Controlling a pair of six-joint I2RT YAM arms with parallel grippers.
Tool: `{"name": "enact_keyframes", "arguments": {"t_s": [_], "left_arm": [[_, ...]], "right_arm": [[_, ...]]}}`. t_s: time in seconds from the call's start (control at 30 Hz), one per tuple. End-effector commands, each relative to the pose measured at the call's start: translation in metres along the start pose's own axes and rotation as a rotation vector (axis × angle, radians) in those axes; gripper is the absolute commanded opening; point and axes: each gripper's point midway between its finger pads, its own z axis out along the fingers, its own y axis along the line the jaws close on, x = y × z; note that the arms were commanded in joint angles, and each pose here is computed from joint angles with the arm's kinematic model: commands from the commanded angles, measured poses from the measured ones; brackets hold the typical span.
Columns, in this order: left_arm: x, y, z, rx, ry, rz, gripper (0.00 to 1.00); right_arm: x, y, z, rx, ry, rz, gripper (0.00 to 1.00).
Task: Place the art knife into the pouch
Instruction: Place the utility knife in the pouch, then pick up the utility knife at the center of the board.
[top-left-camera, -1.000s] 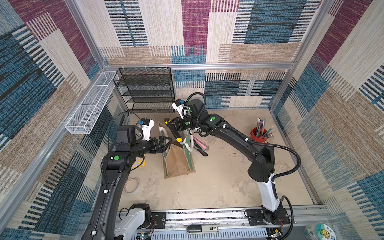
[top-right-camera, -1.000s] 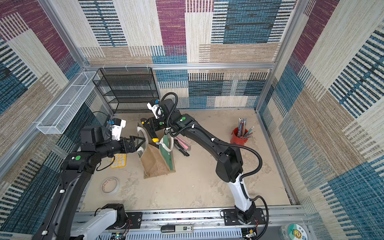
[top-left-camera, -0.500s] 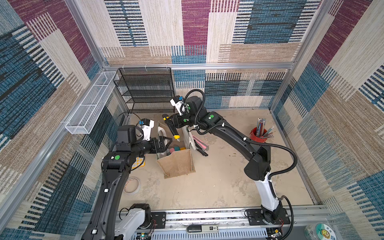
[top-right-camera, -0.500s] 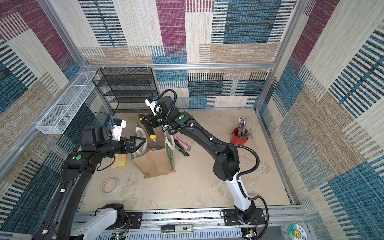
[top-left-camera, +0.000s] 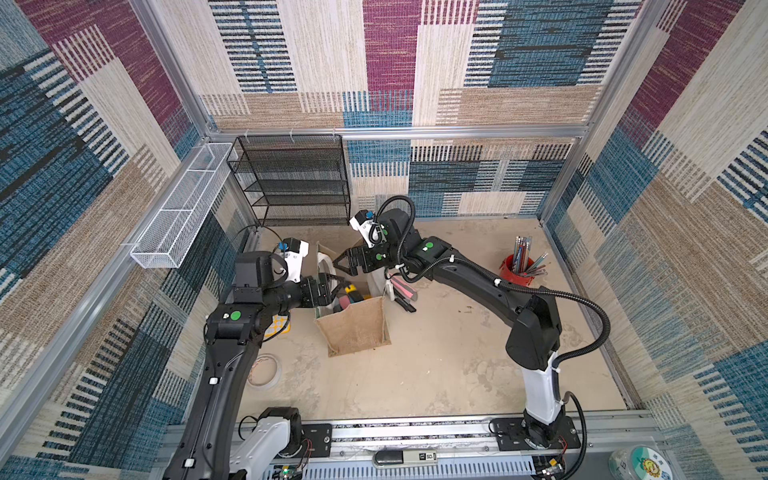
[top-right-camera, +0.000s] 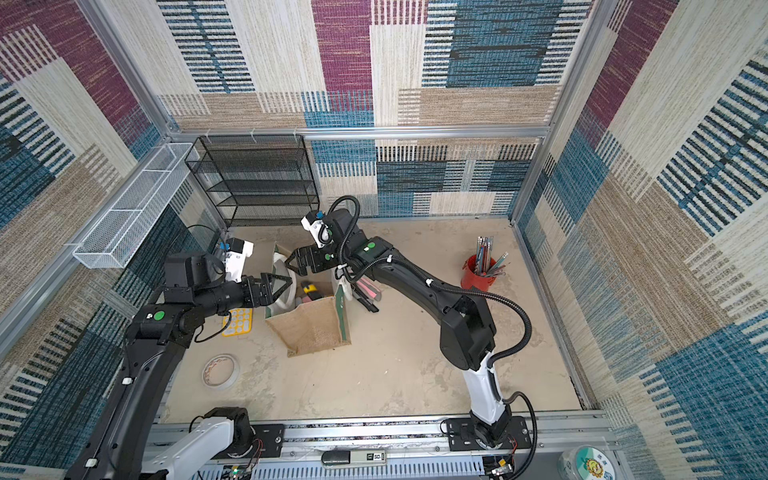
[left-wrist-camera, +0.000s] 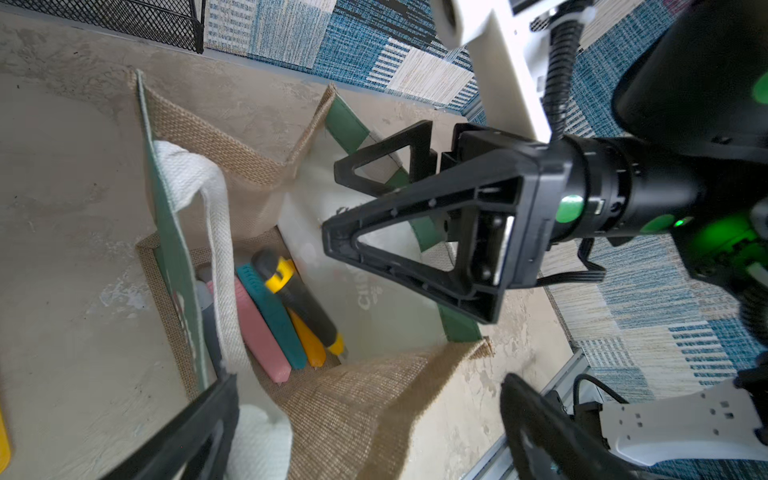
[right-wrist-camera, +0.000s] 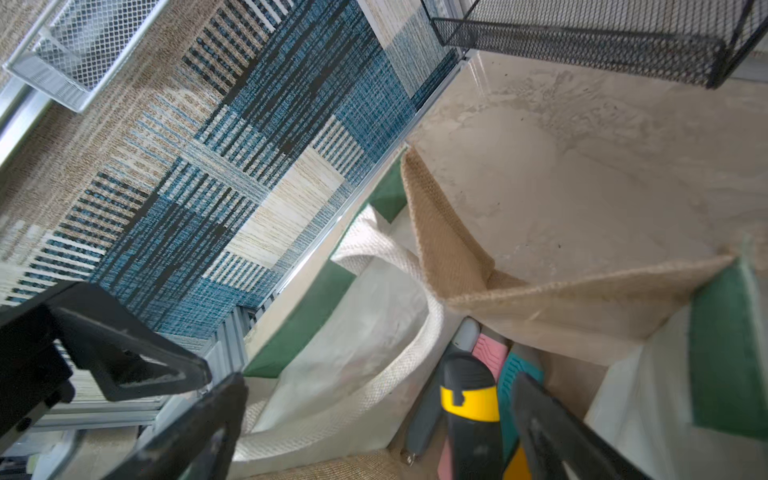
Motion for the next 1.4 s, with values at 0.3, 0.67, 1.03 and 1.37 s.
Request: {"name": "enact_keyframes", "arguments": {"t_s": [0.3, 0.67, 1.03, 1.37], "left_arm": [[-0.004, -0.004, -0.002, 0.015, -0.021, 0.012, 0.99], [-0.002, -0.004, -0.001, 0.019, -0.018, 0.011, 0.99], [0.000, 0.000, 0.001, 0.006, -0.008, 0.006, 0.99], [0.000, 0.002, 0.004, 0.005, 0.000, -0.006, 0.99]], "right_arm": [[-0.060, -0.033, -0.073, 0.280, -0.221, -0.138, 1.00], [-0.011, -0.156, -0.109, 0.466, -0.218, 0.091, 0.64], [0.074, -0.193, -0.042, 0.356, -0.039, 0.213, 0.41], [0.106, -0.208, -0.015, 0.347, 0.050, 0.225, 0.41]]}}
